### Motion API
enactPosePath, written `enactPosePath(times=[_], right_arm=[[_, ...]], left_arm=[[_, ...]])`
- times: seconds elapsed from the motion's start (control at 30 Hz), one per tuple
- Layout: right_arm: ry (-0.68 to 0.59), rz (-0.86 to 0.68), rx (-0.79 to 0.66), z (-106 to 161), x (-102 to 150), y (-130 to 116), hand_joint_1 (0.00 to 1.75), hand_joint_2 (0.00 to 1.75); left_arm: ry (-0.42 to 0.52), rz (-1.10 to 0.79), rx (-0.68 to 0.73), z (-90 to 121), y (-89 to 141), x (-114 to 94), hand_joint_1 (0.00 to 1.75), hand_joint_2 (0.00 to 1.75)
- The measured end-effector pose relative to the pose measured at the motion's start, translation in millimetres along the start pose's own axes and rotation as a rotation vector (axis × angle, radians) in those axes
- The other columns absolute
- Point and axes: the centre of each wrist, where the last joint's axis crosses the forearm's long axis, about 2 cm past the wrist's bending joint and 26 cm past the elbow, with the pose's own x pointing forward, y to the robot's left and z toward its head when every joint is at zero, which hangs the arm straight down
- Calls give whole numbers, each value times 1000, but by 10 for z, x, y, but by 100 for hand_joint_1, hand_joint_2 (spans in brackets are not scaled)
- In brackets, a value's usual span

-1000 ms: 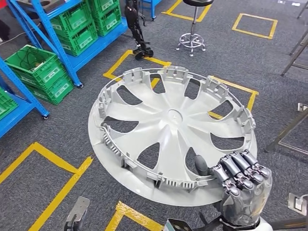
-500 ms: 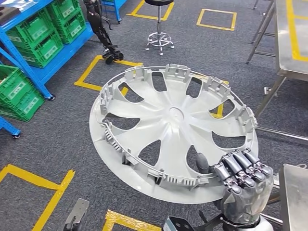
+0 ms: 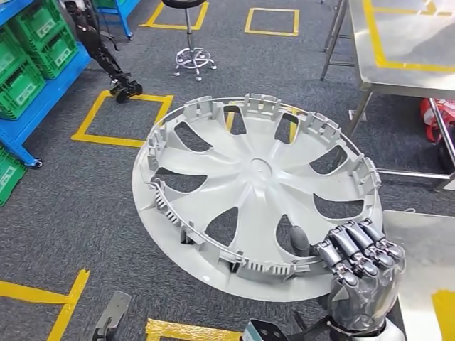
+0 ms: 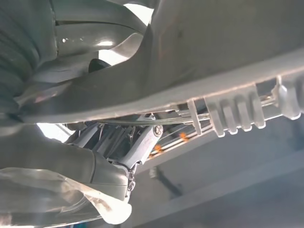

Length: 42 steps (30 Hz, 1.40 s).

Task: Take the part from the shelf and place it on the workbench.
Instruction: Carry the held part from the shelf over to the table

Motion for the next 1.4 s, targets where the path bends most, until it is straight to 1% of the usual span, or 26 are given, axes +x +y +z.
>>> enactPosePath(times=[0.17, 0.33, 0.7, 1.4], right_arm=[[4, 0, -2, -8, -1, 4, 175, 175], [-1, -2, -2, -12, 6, 12, 175, 175], [-47, 4, -9, -33, -16, 18, 175, 175], [-53, 16, -6, -27, -50, 17, 175, 175]], left_arm=[[-7, -5, -1, -12, 2, 31, 0, 0], [2, -8, -8, 3, -4, -6, 0, 0], [-4, -16, -10, -9, 9, 15, 0, 0], [4, -29, -7, -27, 50, 22, 0, 0]])
